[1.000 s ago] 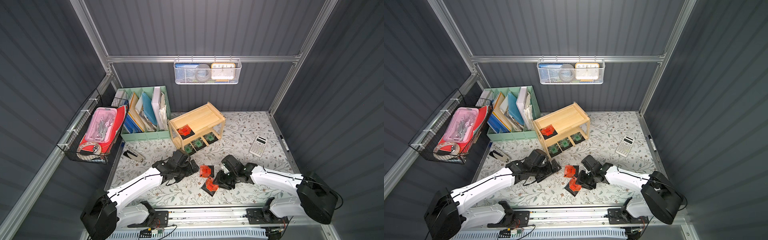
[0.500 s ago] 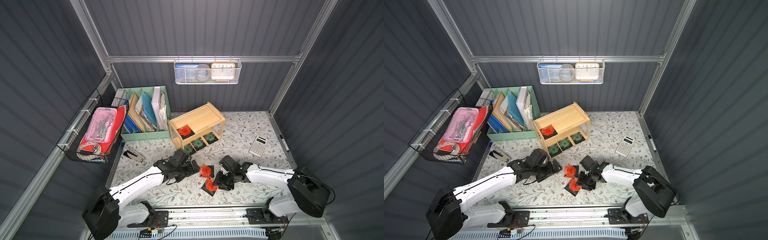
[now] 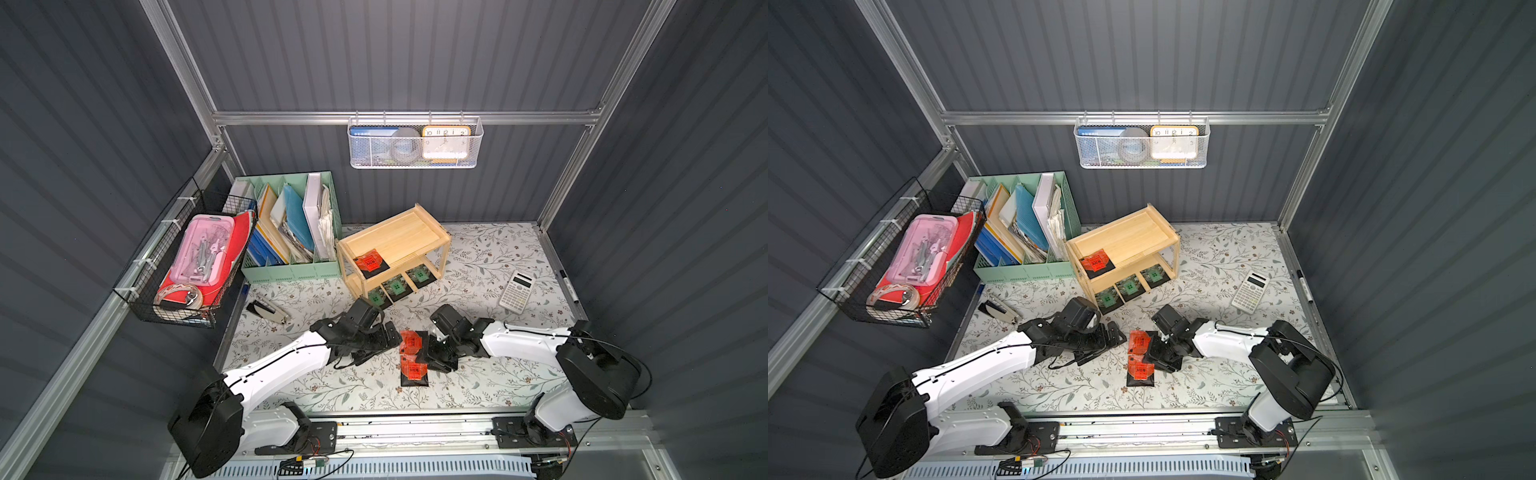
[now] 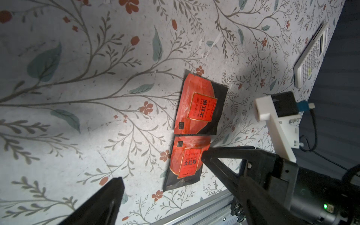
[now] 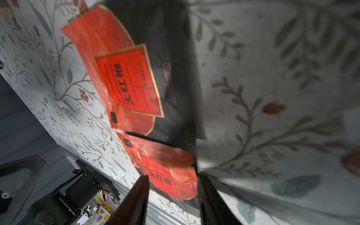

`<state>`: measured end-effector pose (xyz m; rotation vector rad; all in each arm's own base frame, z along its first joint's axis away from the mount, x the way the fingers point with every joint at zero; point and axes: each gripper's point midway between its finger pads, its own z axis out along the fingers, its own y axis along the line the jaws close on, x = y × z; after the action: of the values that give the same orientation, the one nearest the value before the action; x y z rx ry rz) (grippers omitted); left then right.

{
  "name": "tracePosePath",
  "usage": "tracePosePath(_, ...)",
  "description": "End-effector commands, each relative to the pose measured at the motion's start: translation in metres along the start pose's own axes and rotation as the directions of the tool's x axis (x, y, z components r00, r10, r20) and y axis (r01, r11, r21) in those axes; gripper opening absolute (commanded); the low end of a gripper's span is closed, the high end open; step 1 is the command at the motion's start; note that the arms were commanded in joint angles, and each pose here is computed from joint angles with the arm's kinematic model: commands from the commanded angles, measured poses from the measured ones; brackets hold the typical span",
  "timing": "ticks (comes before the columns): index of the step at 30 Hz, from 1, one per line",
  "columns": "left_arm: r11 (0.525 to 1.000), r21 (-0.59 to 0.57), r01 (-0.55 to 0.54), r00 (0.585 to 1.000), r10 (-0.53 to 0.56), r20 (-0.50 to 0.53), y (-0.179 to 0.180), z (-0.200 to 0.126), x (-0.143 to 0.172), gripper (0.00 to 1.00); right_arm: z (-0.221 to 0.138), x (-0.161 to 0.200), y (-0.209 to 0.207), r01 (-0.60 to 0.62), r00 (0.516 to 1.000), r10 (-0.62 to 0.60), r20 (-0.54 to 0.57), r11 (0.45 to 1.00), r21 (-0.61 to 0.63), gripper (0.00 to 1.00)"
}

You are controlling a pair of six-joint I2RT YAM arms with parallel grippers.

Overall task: Place the tea bags on the shelf by color
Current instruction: Pick up the tea bag from the center of the board.

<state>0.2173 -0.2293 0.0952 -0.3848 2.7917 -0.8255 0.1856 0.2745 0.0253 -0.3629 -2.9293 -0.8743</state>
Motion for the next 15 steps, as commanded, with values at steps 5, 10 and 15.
tracePosePath(5,0.999,0.025,-0.028,0.998,0.03,-0.05,-0.001,0.015,0.006,0.93,0.003,-0.003,0.019,0.05,0.999,-0.051,-0.011,0.997,-0.058,0.46)
tracePosePath(10,0.999,0.03,-0.026,0.997,0.028,-0.072,0.0,0.025,0.008,0.91,-0.004,0.0,0.014,0.054,0.999,-0.054,0.0,0.998,-0.038,0.46)
tracePosePath(15,0.999,0.034,-0.017,0.996,0.02,-0.085,0.001,0.034,0.009,0.9,-0.013,0.005,0.014,0.065,0.998,-0.065,0.005,0.996,-0.055,0.46)
